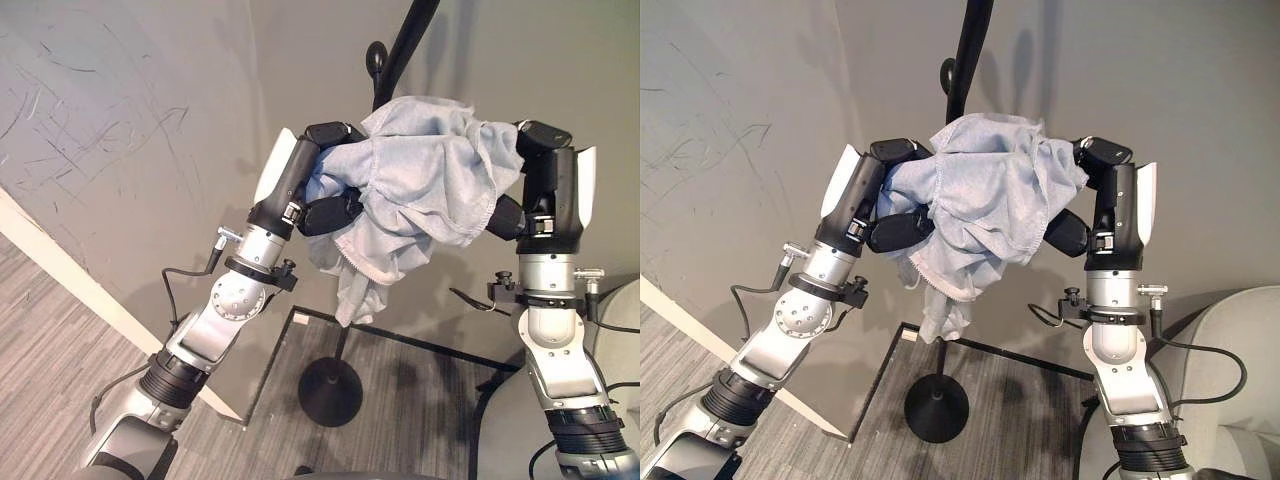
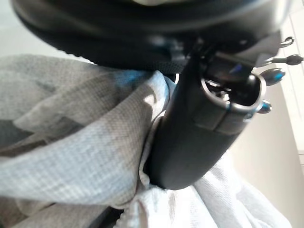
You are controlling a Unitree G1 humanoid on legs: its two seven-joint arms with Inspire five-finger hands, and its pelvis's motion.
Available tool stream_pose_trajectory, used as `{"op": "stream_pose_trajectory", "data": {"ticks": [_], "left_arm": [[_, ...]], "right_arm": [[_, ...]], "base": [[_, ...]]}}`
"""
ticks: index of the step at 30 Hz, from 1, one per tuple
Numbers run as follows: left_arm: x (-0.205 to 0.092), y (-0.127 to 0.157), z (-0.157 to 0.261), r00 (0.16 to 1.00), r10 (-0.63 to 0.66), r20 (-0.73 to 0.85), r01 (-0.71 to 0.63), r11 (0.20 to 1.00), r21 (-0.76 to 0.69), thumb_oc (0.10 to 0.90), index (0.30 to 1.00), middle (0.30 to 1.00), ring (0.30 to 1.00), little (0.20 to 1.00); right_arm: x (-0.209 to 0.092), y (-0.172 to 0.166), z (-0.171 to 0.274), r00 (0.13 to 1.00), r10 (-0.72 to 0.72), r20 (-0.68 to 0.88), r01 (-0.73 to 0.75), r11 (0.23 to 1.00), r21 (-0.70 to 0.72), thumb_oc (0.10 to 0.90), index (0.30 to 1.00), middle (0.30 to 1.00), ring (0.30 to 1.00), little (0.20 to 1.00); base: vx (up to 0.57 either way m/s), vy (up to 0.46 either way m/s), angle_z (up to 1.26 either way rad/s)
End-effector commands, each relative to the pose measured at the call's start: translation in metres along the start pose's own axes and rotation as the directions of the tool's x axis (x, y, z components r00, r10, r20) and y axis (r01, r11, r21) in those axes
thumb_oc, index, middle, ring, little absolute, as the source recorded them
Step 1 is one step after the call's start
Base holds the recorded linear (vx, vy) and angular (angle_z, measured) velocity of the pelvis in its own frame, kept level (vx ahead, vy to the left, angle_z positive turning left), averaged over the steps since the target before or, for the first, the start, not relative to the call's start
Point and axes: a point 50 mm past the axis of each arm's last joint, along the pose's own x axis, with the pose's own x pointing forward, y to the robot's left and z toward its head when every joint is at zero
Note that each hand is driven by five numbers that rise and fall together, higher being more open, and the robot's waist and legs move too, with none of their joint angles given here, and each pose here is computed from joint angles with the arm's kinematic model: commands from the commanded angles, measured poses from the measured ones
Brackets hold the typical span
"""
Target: Hang the clothes on the sofa on the clothes rack.
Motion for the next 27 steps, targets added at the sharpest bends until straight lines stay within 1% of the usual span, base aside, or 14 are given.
{"op": "stream_pose_trajectory", "data": {"ticks": [1,2,3,4,8,13,16,19,25,27], "left_arm": [[0.01,0.04,0.004,0.973,0.225,0.045,-0.221,0.972,-0.075,0.458,0.387,0.387,0.387,0.387],[0.007,0.036,-0.002,0.973,0.23,0.009,-0.228,0.969,-0.099,0.56,0.54,0.54,0.54,0.54],[0.004,0.034,-0.005,0.973,0.229,-0.007,-0.229,0.967,-0.11,0.577,0.566,0.566,0.566,0.566],[0.002,0.033,-0.007,0.974,0.226,-0.023,-0.227,0.967,-0.117,0.8,0.9,0.9,0.9,0.9],[-0.011,0.028,-0.016,0.968,0.237,-0.087,-0.248,0.958,-0.146,0.8,0.9,0.9,0.9,0.9],[-0.03,0.018,-0.033,0.941,0.262,-0.215,-0.309,0.924,-0.226,0.8,0.9,0.9,0.9,0.9],[-0.038,0.016,-0.038,0.928,0.273,-0.255,-0.332,0.914,-0.231,0.8,0.9,0.9,0.9,0.9],[-0.048,0.012,-0.046,0.908,0.278,-0.313,-0.36,0.899,-0.247,0.8,0.9,0.9,0.9,0.9],[-0.061,0.007,-0.053,0.891,0.261,-0.371,-0.365,0.898,-0.245,0.8,0.9,0.9,0.9,0.9],[-0.071,0.005,-0.058,0.873,0.26,-0.413,-0.383,0.89,-0.248,0.8,0.9,0.9,0.9,0.9]], "right_arm": [[-0.005,-0.055,-0.049,0.912,-0.307,-0.273,0.285,0.951,-0.116,0.4,0.3,0.3,0.3,0.3],[-0.018,-0.041,-0.069,0.885,-0.268,-0.382,0.251,0.963,-0.094,0.4,0.3,0.3,0.3,0.3],[-0.026,-0.034,-0.078,0.866,-0.247,-0.434,0.23,0.969,-0.092,0.4,0.3,0.3,0.3,0.3],[-0.032,-0.027,-0.085,0.85,-0.23,-0.474,0.219,0.972,-0.079,0.4,0.3,0.3,0.3,0.3],[-0.052,-0.003,-0.095,0.814,-0.157,-0.559,0.166,0.985,-0.035,0.4,0.3,0.3,0.3,0.3],[-0.063,0.024,-0.095,0.803,-0.066,-0.593,0.116,0.992,0.046,0.4,0.3,0.3,0.3,0.3],[-0.065,0.03,-0.095,0.797,-0.055,-0.601,0.122,0.99,0.071,0.4,0.3,0.3,0.3,0.3],[-0.075,0.041,-0.097,0.776,-0.016,-0.631,0.115,0.986,0.117,0.4,0.3,0.3,0.3,0.3],[-0.078,0.043,-0.093,0.782,-0.006,-0.623,0.107,0.986,0.125,0.4,0.3,0.3,0.3,0.3],[-0.078,0.043,-0.092,0.785,-0.011,-0.619,0.112,0.986,0.125,0.4,0.3,0.3,0.3,0.3]], "base": [[0.0,0.0,0.0],[0.0,0.0,0.0],[0.0,0.0,0.0],[0.0,0.007,0.04],[0.01,0.003,0.03],[0.03,0.003,0.01],[0.01,0.008,0.03],[0.01,0.008,0.03],[0.01,0.005,0.05],[0.01,0.001,0.03]]}}
